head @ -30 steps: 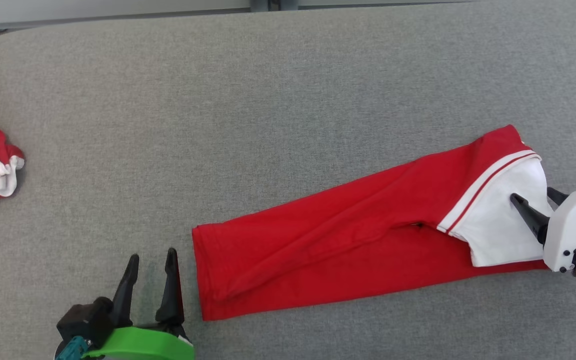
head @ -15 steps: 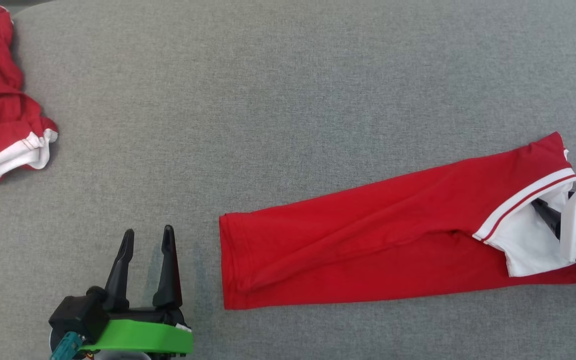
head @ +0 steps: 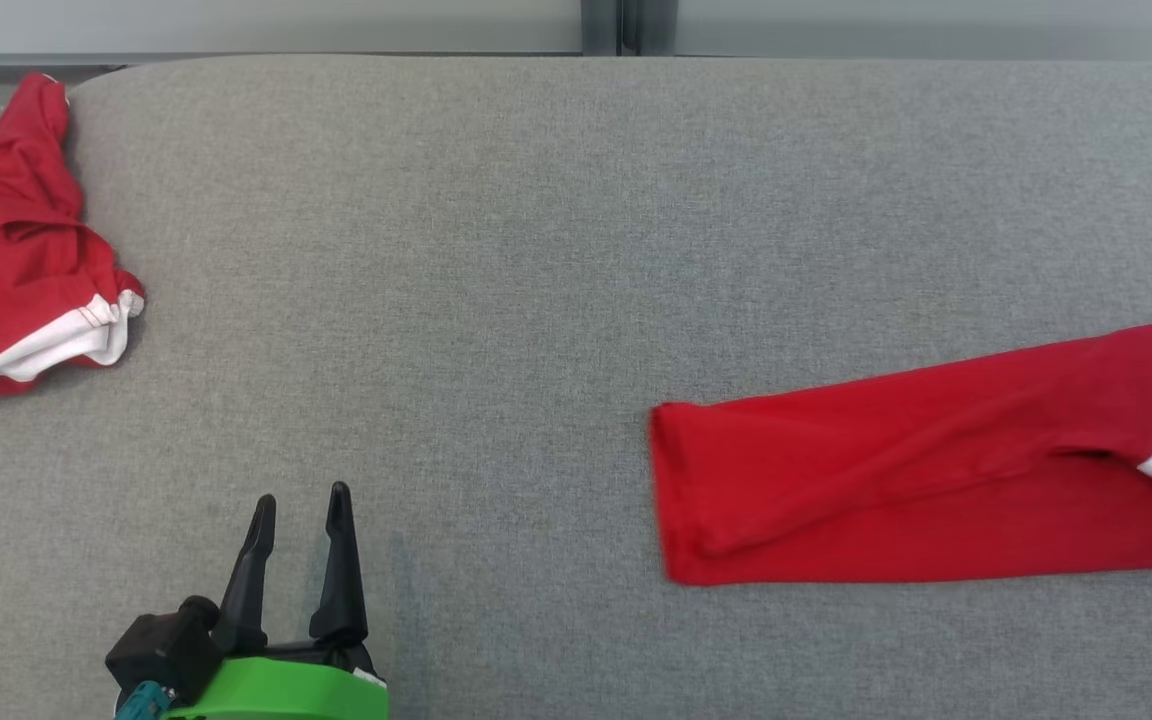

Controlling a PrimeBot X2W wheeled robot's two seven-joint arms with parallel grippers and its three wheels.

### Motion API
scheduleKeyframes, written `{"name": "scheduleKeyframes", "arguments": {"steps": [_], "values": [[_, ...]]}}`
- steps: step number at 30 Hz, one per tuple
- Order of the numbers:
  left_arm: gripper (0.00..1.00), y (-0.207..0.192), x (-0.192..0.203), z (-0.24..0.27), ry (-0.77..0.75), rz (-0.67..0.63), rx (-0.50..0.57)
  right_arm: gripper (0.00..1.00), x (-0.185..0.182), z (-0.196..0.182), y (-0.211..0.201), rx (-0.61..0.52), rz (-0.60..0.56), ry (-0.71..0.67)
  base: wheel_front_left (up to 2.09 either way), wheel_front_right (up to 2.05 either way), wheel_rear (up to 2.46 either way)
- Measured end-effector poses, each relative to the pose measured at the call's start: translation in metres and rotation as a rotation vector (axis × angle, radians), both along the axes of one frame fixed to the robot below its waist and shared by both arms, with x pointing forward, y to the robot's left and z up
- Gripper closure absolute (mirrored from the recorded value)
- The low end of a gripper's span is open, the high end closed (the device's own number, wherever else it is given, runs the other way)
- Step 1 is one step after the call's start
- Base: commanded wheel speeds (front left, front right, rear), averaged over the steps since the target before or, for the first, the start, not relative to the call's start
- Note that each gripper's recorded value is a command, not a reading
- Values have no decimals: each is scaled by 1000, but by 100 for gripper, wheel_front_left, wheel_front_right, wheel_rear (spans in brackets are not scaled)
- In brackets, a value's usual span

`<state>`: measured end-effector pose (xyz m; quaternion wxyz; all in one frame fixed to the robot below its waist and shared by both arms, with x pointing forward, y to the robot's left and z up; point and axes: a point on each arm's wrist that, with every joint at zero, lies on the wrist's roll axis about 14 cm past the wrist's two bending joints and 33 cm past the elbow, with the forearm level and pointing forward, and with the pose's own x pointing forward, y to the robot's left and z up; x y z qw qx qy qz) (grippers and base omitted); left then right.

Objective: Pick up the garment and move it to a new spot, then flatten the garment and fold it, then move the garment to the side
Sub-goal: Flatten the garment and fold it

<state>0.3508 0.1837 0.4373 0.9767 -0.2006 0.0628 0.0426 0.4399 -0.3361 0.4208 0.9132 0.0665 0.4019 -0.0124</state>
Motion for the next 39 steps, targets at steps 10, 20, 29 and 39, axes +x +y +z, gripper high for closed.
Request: {"name": "scheduleKeyframes", "arguments": {"steps": [10,20,29,39], "values": [[0,-6,-16,-2,12,5,-46,100,-1,84,0,-9,80,-134,0,0,0],[0,-31,-18,2,2,-60,-72,100,-49,52,172,233,389,-146,0,0,0],[0,-47,-19,-5,28,-108,-69,100,-53,27,257,394,365,-184,0,0,0],[0,-50,-24,-8,41,-115,-70,0,-39,26,280,385,357,-264,0,0,0]]}}
